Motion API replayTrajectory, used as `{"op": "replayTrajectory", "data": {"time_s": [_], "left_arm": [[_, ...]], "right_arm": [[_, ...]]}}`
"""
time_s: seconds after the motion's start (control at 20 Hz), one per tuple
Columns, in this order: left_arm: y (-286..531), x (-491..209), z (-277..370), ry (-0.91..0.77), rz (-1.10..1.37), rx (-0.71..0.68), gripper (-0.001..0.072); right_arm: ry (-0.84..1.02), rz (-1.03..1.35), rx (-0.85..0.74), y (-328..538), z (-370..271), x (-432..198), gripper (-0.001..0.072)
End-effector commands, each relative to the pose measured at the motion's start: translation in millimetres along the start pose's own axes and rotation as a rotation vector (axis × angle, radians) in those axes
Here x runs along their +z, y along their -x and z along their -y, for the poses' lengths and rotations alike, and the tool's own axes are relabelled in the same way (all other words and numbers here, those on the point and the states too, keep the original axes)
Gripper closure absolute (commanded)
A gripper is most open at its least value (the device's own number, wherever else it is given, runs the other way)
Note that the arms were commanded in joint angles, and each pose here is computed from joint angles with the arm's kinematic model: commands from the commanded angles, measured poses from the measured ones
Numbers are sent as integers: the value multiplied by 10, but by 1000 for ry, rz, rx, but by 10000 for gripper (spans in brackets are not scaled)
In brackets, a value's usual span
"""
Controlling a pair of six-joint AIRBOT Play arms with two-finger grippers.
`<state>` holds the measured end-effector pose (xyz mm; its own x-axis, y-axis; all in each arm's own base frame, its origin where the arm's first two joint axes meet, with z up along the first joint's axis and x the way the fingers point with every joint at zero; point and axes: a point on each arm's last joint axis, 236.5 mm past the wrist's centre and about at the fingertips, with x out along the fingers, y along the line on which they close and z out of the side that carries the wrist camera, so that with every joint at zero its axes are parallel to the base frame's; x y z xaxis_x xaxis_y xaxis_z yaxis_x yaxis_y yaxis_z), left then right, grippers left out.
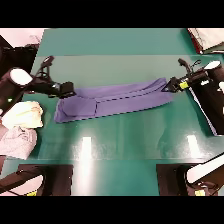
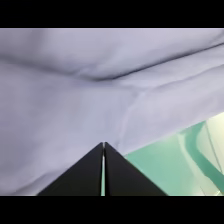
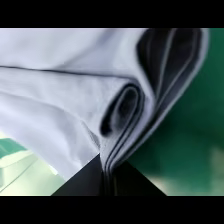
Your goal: Fold the shirts.
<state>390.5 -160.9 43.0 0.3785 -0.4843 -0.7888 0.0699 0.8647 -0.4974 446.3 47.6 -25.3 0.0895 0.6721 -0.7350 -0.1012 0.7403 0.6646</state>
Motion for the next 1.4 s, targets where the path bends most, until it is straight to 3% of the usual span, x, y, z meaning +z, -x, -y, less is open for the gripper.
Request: {"op": "replayTrajectory", "data": {"time_s": [0.0,0.35,0.6,1.0,1.35], "left_arm": [[-440,39,390,-70,-39,-43,675],[-1535,69,1093,-184,-155,-116,675],[-1935,-211,1029,-136,-269,-128,675],[-1855,-225,895,-144,-303,-103,675],[-733,495,341,-261,-169,71,675]], "right_arm": [[84,78,33,270,-494,96,697],[345,122,128,483,-1916,195,697],[542,105,161,337,-2819,57,697],[660,91,212,110,-3426,-159,697],[701,153,245,-71,-3792,-157,697]]}}
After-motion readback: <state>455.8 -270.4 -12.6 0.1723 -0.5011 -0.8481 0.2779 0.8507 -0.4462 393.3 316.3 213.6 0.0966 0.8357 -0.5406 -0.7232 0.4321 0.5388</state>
